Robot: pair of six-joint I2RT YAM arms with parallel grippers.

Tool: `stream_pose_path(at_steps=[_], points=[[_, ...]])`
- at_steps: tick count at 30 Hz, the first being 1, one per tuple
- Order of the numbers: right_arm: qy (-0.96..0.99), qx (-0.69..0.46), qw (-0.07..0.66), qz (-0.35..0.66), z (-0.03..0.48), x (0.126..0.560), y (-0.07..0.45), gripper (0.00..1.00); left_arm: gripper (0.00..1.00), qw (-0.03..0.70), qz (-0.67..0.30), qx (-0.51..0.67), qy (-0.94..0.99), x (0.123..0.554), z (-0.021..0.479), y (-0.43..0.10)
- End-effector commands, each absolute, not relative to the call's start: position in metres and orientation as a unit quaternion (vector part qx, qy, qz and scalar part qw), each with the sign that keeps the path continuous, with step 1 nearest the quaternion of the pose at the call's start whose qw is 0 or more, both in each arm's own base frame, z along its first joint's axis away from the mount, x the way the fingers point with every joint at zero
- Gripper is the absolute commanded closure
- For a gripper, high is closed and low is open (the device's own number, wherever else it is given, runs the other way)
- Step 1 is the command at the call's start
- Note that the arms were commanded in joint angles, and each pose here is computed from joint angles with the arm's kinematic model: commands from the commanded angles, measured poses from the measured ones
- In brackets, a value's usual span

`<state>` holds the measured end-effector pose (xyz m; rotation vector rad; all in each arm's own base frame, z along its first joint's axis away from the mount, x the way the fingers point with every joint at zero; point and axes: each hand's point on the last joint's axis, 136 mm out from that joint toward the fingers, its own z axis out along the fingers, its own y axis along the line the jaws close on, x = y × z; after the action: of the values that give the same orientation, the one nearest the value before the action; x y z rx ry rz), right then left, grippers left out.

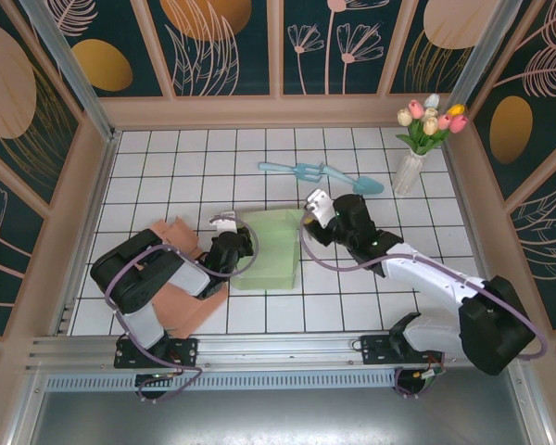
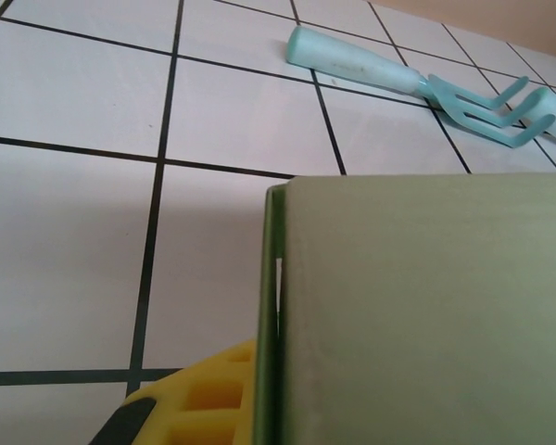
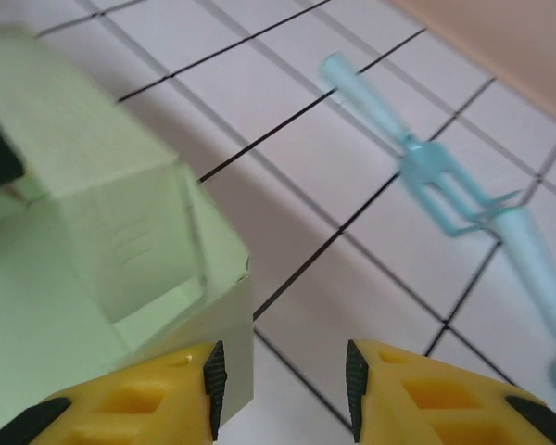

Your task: Fold the paper box

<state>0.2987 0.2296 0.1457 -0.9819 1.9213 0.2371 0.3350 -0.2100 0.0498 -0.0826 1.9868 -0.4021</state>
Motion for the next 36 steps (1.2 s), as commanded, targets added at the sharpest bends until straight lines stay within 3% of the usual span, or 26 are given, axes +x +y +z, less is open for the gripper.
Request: stream_pose_path(at_steps=[1, 21, 30, 36], points=[[0.745, -0.458, 0.466, 0.134, 0.139, 0.288, 0.242, 0.59, 1.00, 0.541, -0.182, -0.016, 0.821, 0.336, 0.056, -0.214], [0.736, -0.455, 0.469, 0.179, 0.127, 0.288, 0.252, 0.59, 1.00, 0.535, -0.207, 0.004, 0.819, 0.332, 0.056, -0.225], [0.750, -0.411, 0.493, 0.159, 0.132, 0.307, 0.248, 0.68, 1.00, 0.533, -0.207, 0.007, 0.820, 0.332, 0.056, -0.226], [0.728, -0.440, 0.490, 0.190, 0.132, 0.292, 0.266, 0.69, 1.00, 0.530, -0.190, -0.016, 0.827, 0.338, 0.053, -0.221]])
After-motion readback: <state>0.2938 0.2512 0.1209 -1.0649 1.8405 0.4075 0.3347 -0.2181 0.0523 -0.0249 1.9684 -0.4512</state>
